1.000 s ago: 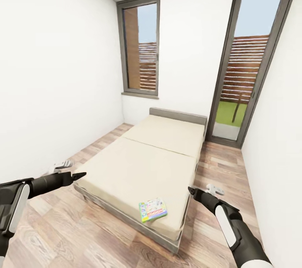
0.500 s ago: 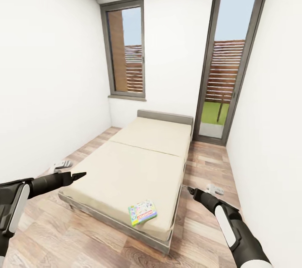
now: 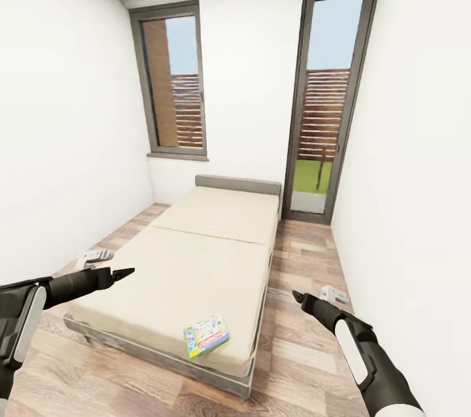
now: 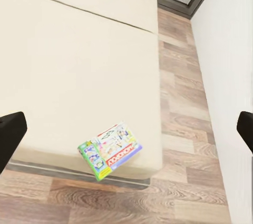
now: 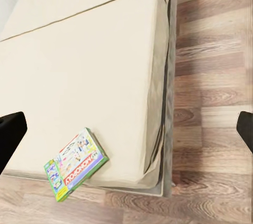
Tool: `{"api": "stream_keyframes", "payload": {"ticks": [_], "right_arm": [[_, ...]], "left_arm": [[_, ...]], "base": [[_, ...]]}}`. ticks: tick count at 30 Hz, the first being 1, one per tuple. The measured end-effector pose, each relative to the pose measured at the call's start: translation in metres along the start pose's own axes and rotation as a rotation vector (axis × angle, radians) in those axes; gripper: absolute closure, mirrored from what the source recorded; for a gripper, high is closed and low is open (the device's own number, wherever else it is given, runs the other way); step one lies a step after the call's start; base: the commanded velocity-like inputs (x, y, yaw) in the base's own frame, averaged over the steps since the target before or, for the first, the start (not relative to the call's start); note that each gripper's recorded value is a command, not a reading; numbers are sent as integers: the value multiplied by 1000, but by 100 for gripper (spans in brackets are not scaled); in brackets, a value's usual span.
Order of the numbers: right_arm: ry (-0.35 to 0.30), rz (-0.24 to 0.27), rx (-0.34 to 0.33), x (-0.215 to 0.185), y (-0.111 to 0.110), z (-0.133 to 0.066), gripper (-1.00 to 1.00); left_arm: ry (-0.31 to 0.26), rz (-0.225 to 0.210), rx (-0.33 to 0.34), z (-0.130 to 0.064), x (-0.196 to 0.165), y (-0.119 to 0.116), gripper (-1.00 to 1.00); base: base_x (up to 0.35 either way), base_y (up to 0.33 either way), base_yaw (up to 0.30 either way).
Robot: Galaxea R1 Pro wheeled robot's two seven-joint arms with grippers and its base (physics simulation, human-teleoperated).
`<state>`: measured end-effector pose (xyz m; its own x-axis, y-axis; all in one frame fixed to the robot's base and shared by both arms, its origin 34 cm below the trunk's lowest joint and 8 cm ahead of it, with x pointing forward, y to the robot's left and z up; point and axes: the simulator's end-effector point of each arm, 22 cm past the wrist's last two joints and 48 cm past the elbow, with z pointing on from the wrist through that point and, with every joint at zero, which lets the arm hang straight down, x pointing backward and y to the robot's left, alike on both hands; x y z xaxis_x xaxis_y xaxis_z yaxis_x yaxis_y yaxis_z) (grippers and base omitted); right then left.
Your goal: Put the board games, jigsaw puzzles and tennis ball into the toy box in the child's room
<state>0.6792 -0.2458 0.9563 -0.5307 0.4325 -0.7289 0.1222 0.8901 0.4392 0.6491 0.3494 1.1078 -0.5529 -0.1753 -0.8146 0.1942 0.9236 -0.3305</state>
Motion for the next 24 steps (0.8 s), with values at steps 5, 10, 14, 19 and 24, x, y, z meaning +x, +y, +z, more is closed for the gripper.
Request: {"api": "stream_keyframes", "payload": {"ticks": [5, 10, 14, 19, 24], "right_arm": [[-5, -2, -2, -2, 2, -1, -100], [-19, -4, -9, -7, 5, -3, -100], [-42, -8, -17, -13, 8, -4, -100], [-50, -7, -18, -14, 8, -5, -100], [-48, -4, -16, -14, 7, -4, -100]], "left_arm": [[-5, 2, 1, -2, -2, -1, -100], [-10, 4, 1, -4, -4, -2, -100], [-13, 5, 2, -5, -5, -3, -100], [-14, 6, 2, -5, -6, -3, -100], [-12, 5, 2, -5, -5, -2, -100]], "base": [[0, 0, -215], [0, 0, -191], [0, 0, -74], [0, 0, -19], [0, 6, -12]]}}
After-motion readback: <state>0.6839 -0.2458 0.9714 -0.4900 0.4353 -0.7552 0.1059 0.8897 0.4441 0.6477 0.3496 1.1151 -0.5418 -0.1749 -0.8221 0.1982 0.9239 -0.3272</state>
